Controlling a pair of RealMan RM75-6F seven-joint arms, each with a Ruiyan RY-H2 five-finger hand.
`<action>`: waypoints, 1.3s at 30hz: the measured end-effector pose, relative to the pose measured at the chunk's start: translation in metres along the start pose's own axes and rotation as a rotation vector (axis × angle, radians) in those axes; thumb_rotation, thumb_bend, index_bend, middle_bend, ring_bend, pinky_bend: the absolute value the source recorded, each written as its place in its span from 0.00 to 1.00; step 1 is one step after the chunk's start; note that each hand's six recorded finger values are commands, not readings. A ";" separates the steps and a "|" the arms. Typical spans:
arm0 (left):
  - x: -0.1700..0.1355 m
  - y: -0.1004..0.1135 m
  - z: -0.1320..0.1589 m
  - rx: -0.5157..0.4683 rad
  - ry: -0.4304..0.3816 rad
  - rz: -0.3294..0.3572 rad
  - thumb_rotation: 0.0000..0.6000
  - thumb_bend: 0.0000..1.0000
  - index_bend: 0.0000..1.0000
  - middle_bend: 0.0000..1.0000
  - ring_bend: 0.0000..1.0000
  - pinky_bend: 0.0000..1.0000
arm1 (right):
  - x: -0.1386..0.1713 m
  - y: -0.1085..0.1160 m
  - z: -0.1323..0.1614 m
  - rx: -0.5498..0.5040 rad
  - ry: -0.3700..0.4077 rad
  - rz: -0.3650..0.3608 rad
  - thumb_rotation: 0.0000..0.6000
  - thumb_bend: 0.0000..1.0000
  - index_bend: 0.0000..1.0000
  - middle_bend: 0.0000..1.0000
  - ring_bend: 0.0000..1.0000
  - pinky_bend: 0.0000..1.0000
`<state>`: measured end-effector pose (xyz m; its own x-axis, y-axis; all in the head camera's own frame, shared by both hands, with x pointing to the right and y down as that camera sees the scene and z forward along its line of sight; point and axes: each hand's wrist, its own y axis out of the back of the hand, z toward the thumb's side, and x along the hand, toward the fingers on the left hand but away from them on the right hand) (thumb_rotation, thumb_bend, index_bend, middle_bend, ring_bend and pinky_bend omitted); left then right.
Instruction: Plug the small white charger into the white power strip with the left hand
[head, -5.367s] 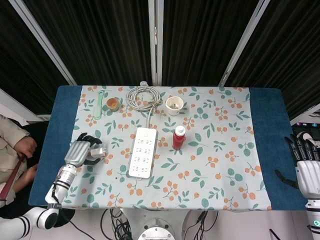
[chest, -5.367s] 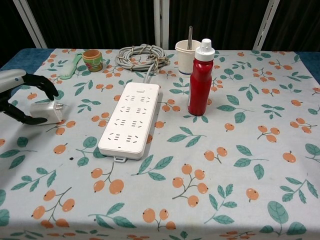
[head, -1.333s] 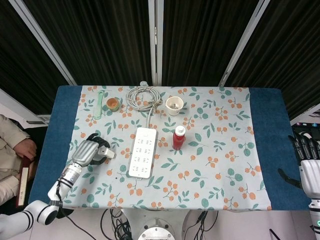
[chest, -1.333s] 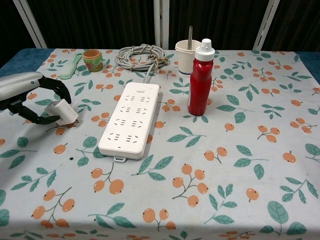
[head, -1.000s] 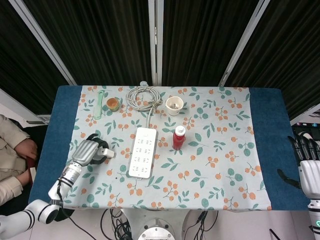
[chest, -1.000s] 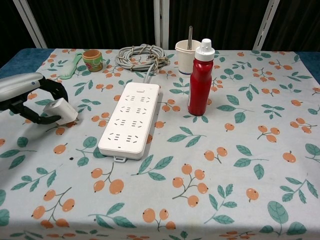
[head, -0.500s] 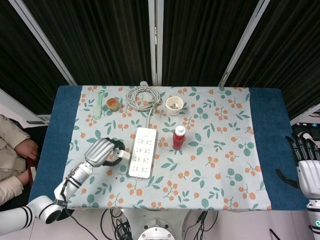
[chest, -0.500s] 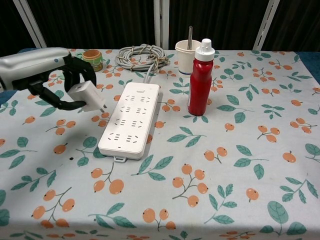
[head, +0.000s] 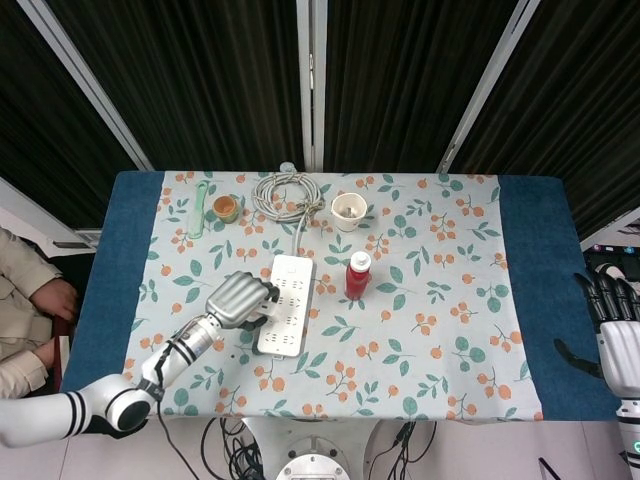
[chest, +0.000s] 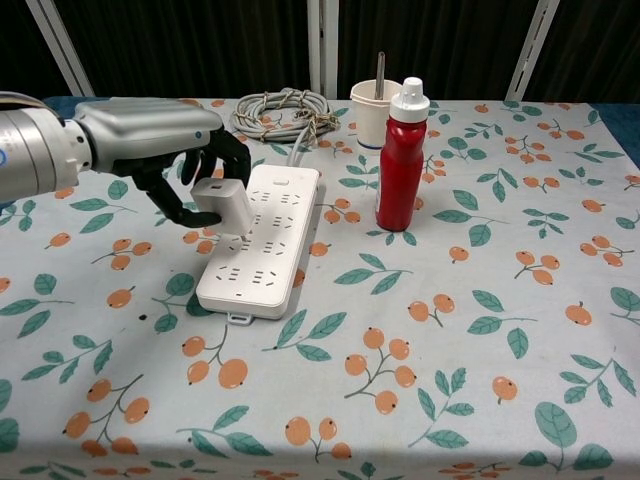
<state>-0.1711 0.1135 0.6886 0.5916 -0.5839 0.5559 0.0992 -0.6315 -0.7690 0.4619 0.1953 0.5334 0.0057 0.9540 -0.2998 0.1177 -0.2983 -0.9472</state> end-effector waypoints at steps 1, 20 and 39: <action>0.001 -0.001 0.001 -0.001 0.005 -0.004 1.00 0.49 0.64 0.70 0.51 0.49 | 0.000 0.000 0.000 0.000 -0.001 -0.001 1.00 0.13 0.00 0.02 0.00 0.00; 0.000 -0.006 0.010 0.021 0.037 -0.007 1.00 0.49 0.64 0.70 0.51 0.48 | 0.002 0.000 -0.001 -0.002 -0.007 -0.002 1.00 0.13 0.00 0.02 0.00 0.00; 0.000 -0.011 0.005 0.030 0.060 -0.014 1.00 0.49 0.64 0.70 0.51 0.48 | 0.001 -0.001 -0.002 -0.003 -0.009 0.003 1.00 0.13 0.00 0.02 0.00 0.00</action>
<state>-0.1681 0.1233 0.6953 0.5412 -0.6055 0.5835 0.1315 -0.6245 -0.7699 0.4633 0.1965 0.5344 -0.0030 0.9529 -0.3032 0.1204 -0.3006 -0.9461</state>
